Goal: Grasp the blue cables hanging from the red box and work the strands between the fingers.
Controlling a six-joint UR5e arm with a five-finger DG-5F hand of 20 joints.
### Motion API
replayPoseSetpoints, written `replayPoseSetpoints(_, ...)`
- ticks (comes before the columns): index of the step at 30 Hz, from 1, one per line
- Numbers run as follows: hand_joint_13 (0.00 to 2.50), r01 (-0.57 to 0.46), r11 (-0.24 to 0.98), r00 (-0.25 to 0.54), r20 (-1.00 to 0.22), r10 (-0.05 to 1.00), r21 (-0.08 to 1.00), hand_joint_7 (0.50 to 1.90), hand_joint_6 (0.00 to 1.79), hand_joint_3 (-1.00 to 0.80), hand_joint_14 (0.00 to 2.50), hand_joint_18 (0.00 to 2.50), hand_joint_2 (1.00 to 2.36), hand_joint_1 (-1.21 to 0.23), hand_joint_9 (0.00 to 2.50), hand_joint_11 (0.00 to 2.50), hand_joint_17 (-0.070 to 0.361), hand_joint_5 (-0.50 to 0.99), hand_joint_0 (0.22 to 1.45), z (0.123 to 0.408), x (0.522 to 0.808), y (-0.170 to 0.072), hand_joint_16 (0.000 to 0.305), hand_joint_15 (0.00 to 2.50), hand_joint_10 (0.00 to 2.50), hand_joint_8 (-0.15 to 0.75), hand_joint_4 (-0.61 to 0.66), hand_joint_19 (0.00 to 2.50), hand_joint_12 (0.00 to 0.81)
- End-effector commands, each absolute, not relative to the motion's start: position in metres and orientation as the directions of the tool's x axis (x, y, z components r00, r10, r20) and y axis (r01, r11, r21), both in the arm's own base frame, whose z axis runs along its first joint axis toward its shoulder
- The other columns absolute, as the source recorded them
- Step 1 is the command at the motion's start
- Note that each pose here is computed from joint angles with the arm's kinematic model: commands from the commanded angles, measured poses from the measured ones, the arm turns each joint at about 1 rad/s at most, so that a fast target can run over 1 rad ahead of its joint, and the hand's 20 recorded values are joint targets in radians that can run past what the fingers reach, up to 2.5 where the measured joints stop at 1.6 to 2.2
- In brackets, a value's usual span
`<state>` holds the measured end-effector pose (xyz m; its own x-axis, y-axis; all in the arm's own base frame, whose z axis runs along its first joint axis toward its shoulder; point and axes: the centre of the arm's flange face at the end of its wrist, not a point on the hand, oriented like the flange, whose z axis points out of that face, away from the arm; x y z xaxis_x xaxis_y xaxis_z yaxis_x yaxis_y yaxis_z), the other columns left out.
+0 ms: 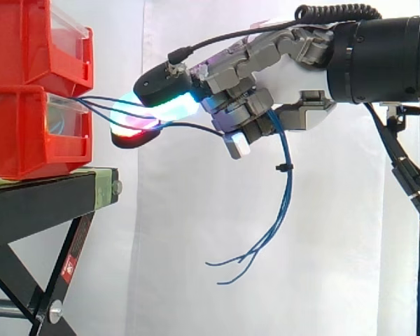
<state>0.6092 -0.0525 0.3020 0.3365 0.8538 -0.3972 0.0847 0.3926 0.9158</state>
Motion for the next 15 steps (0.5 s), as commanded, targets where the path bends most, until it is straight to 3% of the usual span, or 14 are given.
replayPoseSetpoints(1,1.01,0.084,0.392,0.337,-0.397,0.854,0.916,0.97,0.02,0.0,2.5,1.38,1.01,-0.7,0.72,2.47,0.134,0.5,1.31,0.3024,0.6094,-0.0524,0.06,1.64,2.5,0.427,0.25,0.82,0.519)
replayPoseSetpoints(3,1.01,0.085,0.393,0.336,-0.398,0.854,0.916,0.98,0.02,0.0,2.5,1.38,1.01,-0.7,0.72,2.47,0.134,0.53,1.31,0.3017,0.609,-0.0525,0.06,1.64,2.5,0.427,0.26,0.82,0.519)
replayPoseSetpoints(5,1.01,0.084,0.392,0.337,-0.397,0.854,0.916,1.04,0.02,0.08,2.5,1.38,1.01,-0.72,0.72,2.47,0.134,0.54,1.16,0.3024,0.6094,-0.0524,0.06,1.64,2.5,0.427,0.25,0.82,0.519)
replayPoseSetpoints(7,1.01,0.085,0.393,0.336,-0.398,0.854,0.916,1.1,0.02,0.02,2.5,1.38,1.01,-0.73,0.72,2.47,0.134,0.52,1.0,0.3017,0.609,-0.0525,0.06,1.64,2.5,0.427,0.28,0.82,0.519)
replayPoseSetpoints(9,1.01,0.085,0.393,0.336,-0.398,0.854,0.916,1.13,0.02,-0.03,2.5,1.38,1.0,-0.71,0.72,2.47,0.134,0.51,0.94,0.3017,0.609,-0.0525,0.06,1.64,2.5,0.427,0.3,0.82,0.519)
replayPoseSetpoints(10,1.01,0.085,0.393,0.336,-0.398,0.854,0.916,1.14,0.02,-0.05,2.5,1.38,1.01,-0.71,0.72,2.47,0.134,0.5,0.97,0.3017,0.609,-0.0525,0.06,1.64,2.5,0.427,0.27,0.82,0.519)
replayPoseSetpoints(11,1.01,0.085,0.393,0.336,-0.398,0.854,0.916,1.17,0.02,0.0,2.5,1.38,1.01,-0.7,0.72,2.47,0.134,0.53,1.14,0.3017,0.609,-0.0525,0.06,1.64,2.5,0.427,0.24,0.82,0.519)
replayPoseSetpoints(13,1.01,0.085,0.391,0.338,-0.396,0.854,0.916,1.16,0.02,0.13,2.5,1.38,1.01,-0.68,0.72,2.47,0.134,0.58,1.28,0.3017,0.609,-0.0527,0.06,1.64,2.5,0.427,0.25,0.82,0.519)
replayPoseSetpoints(15,1.01,0.086,0.393,0.337,-0.397,0.853,0.916,1.16,0.02,0.16,2.5,1.38,1.01,-0.68,0.72,2.47,0.134,0.62,1.3,0.3017,0.609,-0.0527,0.06,1.64,2.5,0.427,0.26,0.82,0.519)
